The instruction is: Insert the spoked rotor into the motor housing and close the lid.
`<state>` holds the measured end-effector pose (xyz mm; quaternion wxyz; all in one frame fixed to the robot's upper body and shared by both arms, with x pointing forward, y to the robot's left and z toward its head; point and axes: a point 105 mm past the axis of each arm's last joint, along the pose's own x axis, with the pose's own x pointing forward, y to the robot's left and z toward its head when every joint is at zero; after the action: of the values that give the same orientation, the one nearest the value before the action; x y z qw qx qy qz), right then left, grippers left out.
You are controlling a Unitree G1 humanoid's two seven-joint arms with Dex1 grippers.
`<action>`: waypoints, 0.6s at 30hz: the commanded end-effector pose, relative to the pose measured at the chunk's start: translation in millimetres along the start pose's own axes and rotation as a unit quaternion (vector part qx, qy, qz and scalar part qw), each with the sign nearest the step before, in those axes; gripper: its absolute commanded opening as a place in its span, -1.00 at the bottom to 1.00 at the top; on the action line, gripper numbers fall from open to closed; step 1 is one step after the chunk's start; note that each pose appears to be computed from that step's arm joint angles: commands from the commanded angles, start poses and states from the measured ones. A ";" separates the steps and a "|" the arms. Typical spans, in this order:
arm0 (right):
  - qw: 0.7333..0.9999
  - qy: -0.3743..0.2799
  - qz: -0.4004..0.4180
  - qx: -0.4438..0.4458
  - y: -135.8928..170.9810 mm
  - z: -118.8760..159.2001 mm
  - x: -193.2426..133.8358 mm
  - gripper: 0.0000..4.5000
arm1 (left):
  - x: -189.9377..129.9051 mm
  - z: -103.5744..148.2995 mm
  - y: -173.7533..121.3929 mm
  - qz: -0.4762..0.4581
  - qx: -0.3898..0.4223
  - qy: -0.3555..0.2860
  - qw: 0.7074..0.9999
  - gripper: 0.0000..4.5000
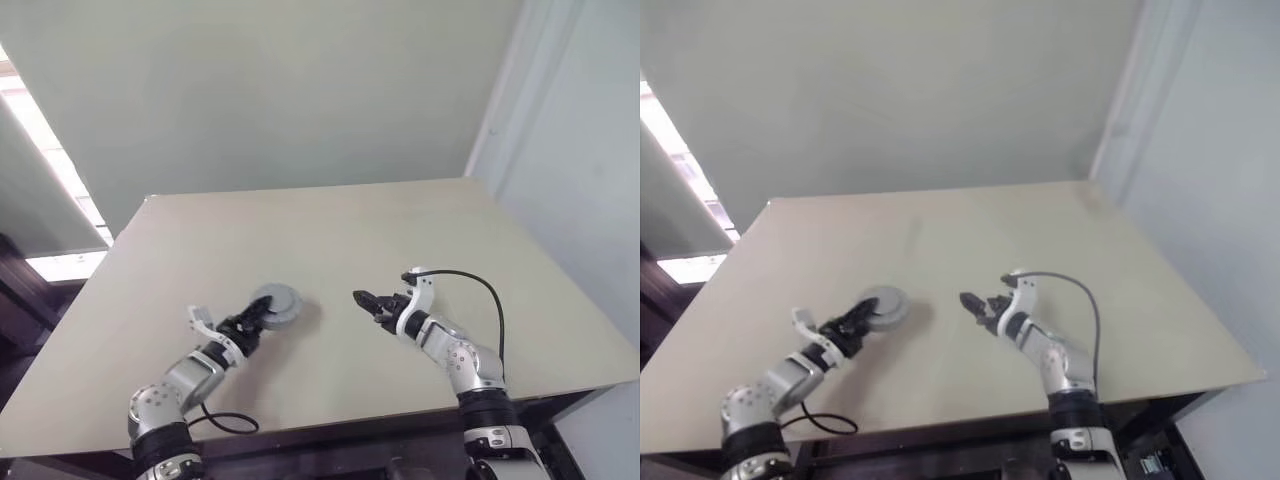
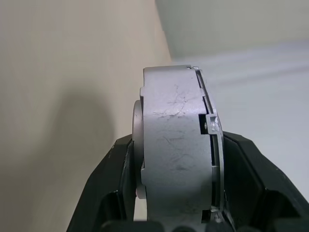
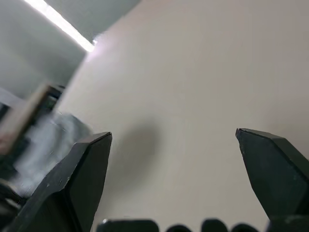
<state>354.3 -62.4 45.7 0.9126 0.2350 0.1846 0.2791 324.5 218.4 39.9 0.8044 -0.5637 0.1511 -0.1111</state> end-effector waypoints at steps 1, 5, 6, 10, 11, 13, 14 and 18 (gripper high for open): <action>0.995 -0.025 0.037 -0.084 19.3 15.6 -2.1 1.00 | 8.5 33.7 -23.4 -0.013 0.091 -0.065 0.994 -0.05; 0.990 -0.019 0.048 -0.129 26.4 11.0 -5.7 1.00 | 10.5 46.0 -11.1 0.029 0.136 -0.099 0.985 -0.05; 0.989 -0.019 0.049 -0.135 27.9 10.5 -6.3 1.00 | 10.1 47.9 -7.3 0.039 0.145 -0.103 0.983 -0.05; 0.984 -0.014 0.053 -0.167 31.2 7.1 -8.5 1.00 | 4.6 52.2 9.6 0.072 0.159 -0.109 0.979 -0.05; 0.983 -0.011 0.055 -0.174 31.8 5.8 -9.1 1.00 | 2.7 52.9 13.0 0.077 0.154 -0.112 0.979 -0.05; 0.980 -0.008 0.062 -0.188 34.1 3.8 -10.2 1.00 | -0.2 55.1 18.7 0.088 0.148 -0.121 0.978 -0.05; 0.979 -0.006 0.066 -0.195 35.4 2.8 -10.7 1.00 | -1.2 56.4 21.0 0.093 0.144 -0.127 0.977 -0.05; 0.972 0.004 0.083 -0.221 40.0 -2.2 -12.3 1.00 | -4.5 60.7 28.2 0.108 0.129 -0.148 0.975 -0.05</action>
<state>327.3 -43.4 51.4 0.9153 0.0541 0.1380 0.3744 334.3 273.0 9.7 0.8837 -0.4488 0.1254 0.0446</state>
